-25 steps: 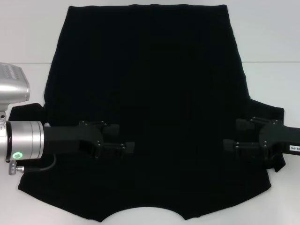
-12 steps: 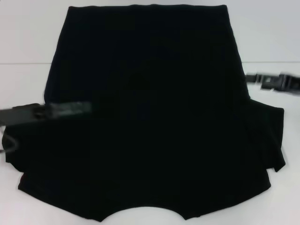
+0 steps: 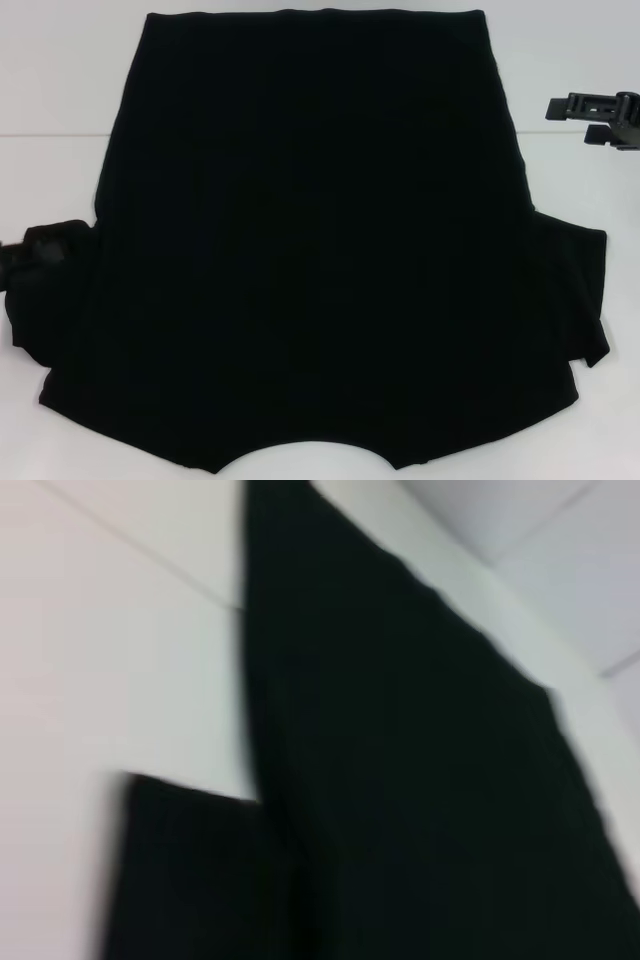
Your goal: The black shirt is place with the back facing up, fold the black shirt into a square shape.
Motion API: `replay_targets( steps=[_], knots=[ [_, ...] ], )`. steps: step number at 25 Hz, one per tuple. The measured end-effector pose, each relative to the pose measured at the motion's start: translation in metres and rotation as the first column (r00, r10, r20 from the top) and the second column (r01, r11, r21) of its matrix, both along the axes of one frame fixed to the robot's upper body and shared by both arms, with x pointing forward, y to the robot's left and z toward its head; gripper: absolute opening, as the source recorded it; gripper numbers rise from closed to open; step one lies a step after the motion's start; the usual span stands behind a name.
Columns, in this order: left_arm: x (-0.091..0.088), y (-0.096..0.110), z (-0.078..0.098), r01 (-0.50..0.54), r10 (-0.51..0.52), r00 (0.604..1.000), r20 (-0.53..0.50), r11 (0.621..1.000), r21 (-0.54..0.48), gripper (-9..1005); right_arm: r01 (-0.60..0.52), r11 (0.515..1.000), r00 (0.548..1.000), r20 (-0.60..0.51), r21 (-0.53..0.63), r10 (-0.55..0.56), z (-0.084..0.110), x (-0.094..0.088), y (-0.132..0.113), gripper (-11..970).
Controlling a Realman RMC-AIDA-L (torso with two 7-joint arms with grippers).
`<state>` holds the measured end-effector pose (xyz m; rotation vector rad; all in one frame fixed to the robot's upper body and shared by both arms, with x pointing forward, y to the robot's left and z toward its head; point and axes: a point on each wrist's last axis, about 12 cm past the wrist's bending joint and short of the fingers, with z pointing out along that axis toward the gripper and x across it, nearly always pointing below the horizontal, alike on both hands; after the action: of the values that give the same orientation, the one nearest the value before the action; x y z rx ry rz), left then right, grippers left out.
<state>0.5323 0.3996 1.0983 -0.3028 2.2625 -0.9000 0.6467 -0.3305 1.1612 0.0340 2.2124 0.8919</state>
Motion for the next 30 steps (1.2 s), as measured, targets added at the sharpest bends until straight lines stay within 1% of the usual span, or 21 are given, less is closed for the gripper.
replay_targets(
  steps=[2, 4, 7, 15, 22, 25, 30],
  knots=[
    [-0.002, 0.005, -0.004, -0.022, 0.022, 1.000, -0.007, 0.999, 0.044, 663, 0.001, 1.000, 1.000, 0.001, -0.001, -0.001, 0.000, 0.000, 0.000, 945],
    [-0.006, 0.011, -0.008, -0.036, 0.036, 0.999, -0.001, 0.994, 0.100, 567, 0.003, 1.000, 1.000, 0.001, -0.001, -0.003, 0.000, 0.000, 0.000, 944],
    [-0.010, 0.014, -0.012, -0.035, 0.034, 0.999, 0.006, 0.990, 0.134, 423, 0.010, 1.000, 1.000, -0.003, 0.001, -0.010, -0.001, -0.001, -0.003, 944],
    [-0.017, 0.018, -0.021, -0.044, 0.052, 0.998, -0.042, 0.981, 0.187, 388, 0.015, 1.000, 1.000, -0.009, 0.003, -0.015, -0.003, -0.003, -0.004, 944],
    [-0.021, 0.017, -0.028, -0.055, 0.068, 0.996, -0.060, 0.980, 0.193, 360, 0.014, 1.000, 1.000, -0.009, 0.005, -0.014, -0.003, -0.003, -0.004, 944],
    [-0.020, 0.013, -0.031, -0.039, 0.054, 0.996, -0.074, 0.981, 0.188, 347, 0.017, 1.000, 1.000, -0.007, 0.008, -0.017, -0.003, -0.002, -0.004, 944],
    [-0.012, 0.001, -0.034, 0.009, 0.010, 0.995, -0.098, 0.982, 0.187, 327, 0.017, 1.000, 1.000, -0.005, 0.011, -0.017, -0.002, -0.002, -0.004, 944]
  ],
)
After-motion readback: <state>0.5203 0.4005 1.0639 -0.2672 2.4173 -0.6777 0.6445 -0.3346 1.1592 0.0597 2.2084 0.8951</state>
